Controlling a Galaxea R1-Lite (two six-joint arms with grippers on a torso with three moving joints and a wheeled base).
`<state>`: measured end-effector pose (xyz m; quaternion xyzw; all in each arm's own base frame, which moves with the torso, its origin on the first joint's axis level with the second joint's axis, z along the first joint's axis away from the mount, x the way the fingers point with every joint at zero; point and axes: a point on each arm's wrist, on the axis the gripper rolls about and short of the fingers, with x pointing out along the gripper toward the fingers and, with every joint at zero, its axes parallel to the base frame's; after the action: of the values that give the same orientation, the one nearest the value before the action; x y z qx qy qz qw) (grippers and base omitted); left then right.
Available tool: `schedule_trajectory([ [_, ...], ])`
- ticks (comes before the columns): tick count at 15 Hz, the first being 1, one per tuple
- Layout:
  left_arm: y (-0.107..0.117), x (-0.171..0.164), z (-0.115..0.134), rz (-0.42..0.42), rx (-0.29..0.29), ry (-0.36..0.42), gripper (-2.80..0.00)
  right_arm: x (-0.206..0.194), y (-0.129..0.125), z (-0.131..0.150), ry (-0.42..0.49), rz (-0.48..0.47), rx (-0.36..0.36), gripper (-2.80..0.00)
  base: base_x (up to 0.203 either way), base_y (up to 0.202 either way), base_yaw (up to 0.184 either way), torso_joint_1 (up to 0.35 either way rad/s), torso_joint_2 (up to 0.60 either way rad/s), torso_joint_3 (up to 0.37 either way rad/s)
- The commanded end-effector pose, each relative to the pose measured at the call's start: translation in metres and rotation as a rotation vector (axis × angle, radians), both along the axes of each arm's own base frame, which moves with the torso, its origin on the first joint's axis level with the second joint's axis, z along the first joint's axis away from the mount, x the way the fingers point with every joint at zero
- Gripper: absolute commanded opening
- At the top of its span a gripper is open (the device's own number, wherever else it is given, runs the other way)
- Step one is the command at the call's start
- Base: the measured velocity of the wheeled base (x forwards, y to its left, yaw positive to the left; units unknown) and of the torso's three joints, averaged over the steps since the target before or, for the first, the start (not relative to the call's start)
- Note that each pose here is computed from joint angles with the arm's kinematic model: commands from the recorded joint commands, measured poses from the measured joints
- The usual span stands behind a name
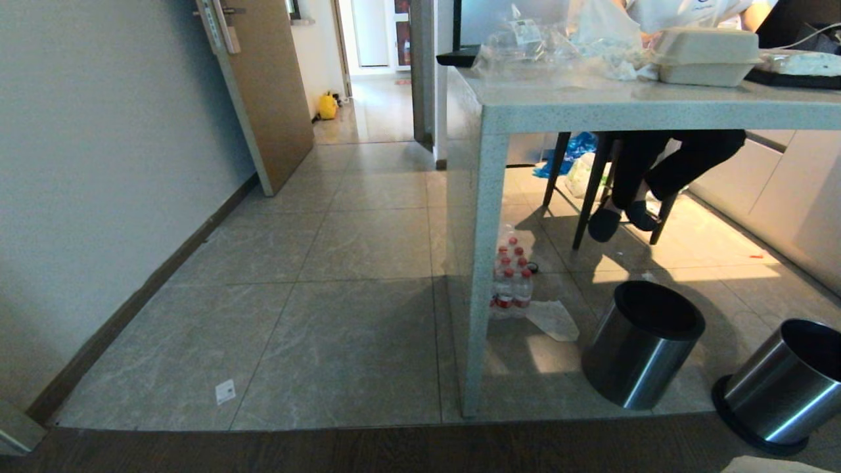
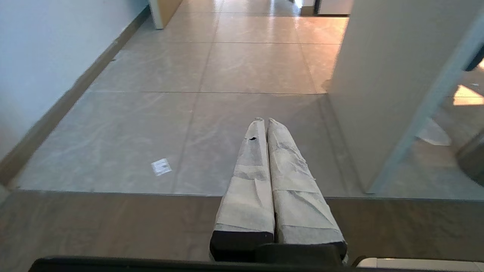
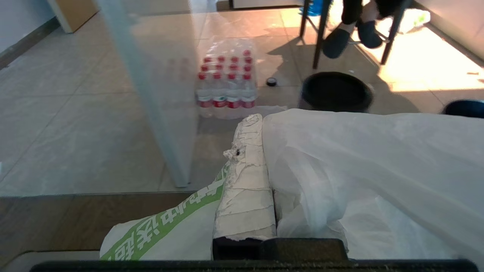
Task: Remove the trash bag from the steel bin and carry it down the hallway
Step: Put the trash bag at the door
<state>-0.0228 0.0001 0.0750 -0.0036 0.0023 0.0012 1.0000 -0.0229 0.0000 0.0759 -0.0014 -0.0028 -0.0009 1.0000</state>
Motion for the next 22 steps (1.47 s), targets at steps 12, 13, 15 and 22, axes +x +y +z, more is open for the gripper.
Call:
schedule_trajectory([
  [12,0.0,0.0,0.0,0.001,0.0,0.0,-2.8,0.0001,0.0,0.0001,0.001,0.0,0.0,-2.8,0.0,0.193,0.0,0.002,0.0,0.003],
  [13,0.0,0.0,0.0,0.001,0.0,0.0,-2.8,0.0001,0.0,0.0001,0.001,0.0,0.0,-2.8,0.0,0.193,0.001,-0.001,0.0,0.002],
  [15,0.0,0.0,0.0,0.001,0.0,0.0,-2.8,0.0001,0.0,0.0001,0.001,0.0,0.0,-2.8,0.0,0.191,0.0,0.004,0.0,0.002],
  [22,0.0,0.0,0.0,0.001,0.0,0.0,-2.8,0.0001,0.0,0.0002,0.0,0.0,0.001,-2.8,0.0,0.191,0.001,0.004,0.0,0.003],
])
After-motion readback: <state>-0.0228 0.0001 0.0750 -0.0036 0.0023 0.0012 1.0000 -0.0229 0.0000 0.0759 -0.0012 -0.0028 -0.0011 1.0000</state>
